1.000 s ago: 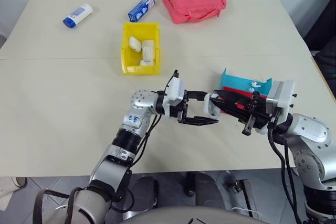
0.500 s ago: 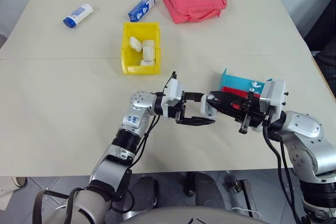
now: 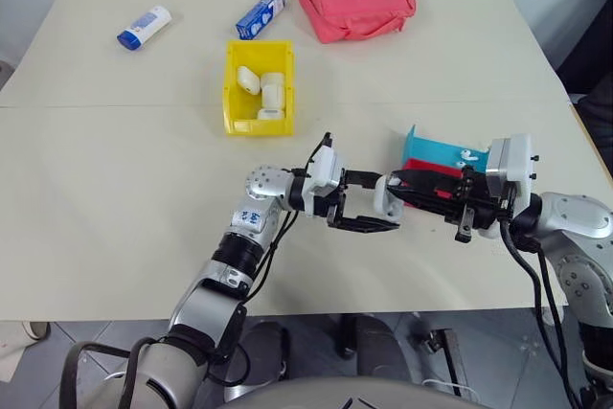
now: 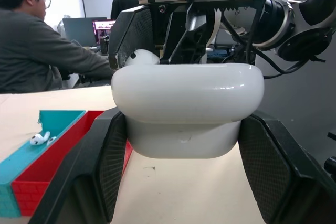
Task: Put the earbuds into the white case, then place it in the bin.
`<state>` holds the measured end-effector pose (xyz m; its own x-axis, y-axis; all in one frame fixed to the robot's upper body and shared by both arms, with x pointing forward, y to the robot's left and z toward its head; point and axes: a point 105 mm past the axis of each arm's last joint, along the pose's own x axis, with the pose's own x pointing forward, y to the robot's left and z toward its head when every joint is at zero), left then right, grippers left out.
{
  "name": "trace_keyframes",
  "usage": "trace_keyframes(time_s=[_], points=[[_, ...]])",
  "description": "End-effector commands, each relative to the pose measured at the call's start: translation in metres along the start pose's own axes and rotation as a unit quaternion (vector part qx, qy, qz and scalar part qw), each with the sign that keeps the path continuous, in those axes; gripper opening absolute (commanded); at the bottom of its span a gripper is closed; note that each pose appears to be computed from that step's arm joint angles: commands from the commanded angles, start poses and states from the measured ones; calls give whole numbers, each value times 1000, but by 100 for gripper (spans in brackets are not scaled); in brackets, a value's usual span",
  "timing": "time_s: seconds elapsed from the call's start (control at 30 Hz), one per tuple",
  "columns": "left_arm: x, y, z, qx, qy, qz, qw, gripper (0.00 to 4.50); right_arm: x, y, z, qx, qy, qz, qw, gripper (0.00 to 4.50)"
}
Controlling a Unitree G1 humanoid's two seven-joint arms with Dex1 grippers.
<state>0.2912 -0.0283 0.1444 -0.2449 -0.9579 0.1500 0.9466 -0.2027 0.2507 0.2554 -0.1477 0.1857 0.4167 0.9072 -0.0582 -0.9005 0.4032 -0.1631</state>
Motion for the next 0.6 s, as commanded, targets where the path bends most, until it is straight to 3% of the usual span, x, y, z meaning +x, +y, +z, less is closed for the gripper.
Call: trace_keyframes(time_s=[0.03,0.17,0.6], points=[[2,13,41,81,-52,10,995,280,-6,3,-17,40,32,11,999,44],[2,11,43,70,-64,-2,996,280,-6,6,-7,26,2,46,999,44],[5,5,49,73,-63,-42,994,280,3,-14,-14,14,10,71,997,44]])
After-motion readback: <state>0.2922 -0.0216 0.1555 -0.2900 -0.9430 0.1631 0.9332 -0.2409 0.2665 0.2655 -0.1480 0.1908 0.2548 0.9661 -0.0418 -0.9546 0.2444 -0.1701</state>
